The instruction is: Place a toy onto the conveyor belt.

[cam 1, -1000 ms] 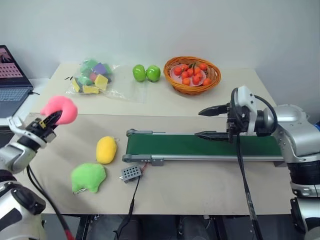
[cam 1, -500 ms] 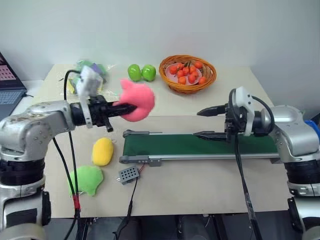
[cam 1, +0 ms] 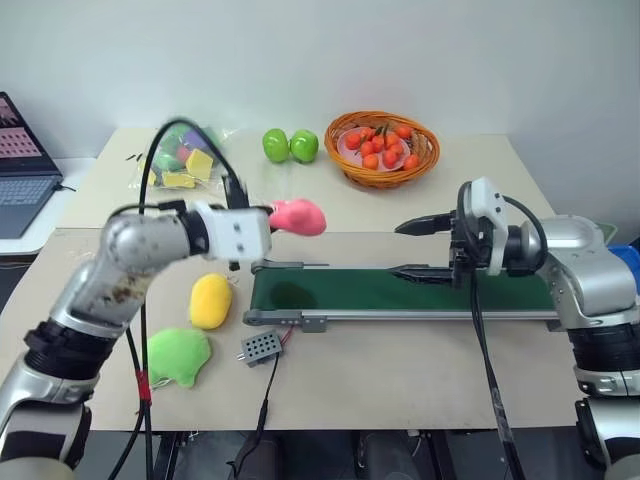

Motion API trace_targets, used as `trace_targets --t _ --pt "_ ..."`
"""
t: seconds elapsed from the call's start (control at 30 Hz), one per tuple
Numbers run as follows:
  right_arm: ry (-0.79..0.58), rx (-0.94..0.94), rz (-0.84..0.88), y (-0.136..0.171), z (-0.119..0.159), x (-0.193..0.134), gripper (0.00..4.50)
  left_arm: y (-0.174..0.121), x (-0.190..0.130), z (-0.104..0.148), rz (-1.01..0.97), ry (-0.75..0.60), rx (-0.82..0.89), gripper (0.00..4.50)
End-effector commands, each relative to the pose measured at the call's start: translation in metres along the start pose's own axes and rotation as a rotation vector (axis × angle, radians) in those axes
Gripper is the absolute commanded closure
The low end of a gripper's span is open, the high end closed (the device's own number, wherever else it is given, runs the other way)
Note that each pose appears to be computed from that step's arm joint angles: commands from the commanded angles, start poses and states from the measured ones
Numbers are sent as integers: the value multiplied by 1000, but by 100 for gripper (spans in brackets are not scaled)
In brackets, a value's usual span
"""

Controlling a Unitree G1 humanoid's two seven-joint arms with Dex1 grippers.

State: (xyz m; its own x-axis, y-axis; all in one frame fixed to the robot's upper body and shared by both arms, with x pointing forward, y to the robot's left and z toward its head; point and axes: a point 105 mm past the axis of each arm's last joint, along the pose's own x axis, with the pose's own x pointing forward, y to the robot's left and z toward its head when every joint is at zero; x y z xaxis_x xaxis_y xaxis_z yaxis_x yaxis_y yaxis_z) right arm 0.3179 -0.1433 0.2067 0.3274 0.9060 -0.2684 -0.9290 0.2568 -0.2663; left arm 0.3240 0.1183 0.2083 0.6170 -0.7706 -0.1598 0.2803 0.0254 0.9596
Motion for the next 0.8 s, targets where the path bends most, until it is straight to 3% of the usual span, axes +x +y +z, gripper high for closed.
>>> trace_targets --t 0.03,0.13,0.3,0.53,0.8 --pt "-25 -56 -18 -2 12 -3 0 -13 -5 4 89 -59 164 420" --pt "-24 -56 -22 -1 12 -5 0 -27 -10 5 139 -91 285 420" --pt "-23 -54 -27 0 11 -6 0 -53 -10 -5 141 -102 320 420" --pt "-18 -54 -41 0 11 -10 0 -63 2 -20 143 -80 333 420" --pt "-17 -59 -47 -1 13 -10 0 -71 23 -15 113 -150 336 420"
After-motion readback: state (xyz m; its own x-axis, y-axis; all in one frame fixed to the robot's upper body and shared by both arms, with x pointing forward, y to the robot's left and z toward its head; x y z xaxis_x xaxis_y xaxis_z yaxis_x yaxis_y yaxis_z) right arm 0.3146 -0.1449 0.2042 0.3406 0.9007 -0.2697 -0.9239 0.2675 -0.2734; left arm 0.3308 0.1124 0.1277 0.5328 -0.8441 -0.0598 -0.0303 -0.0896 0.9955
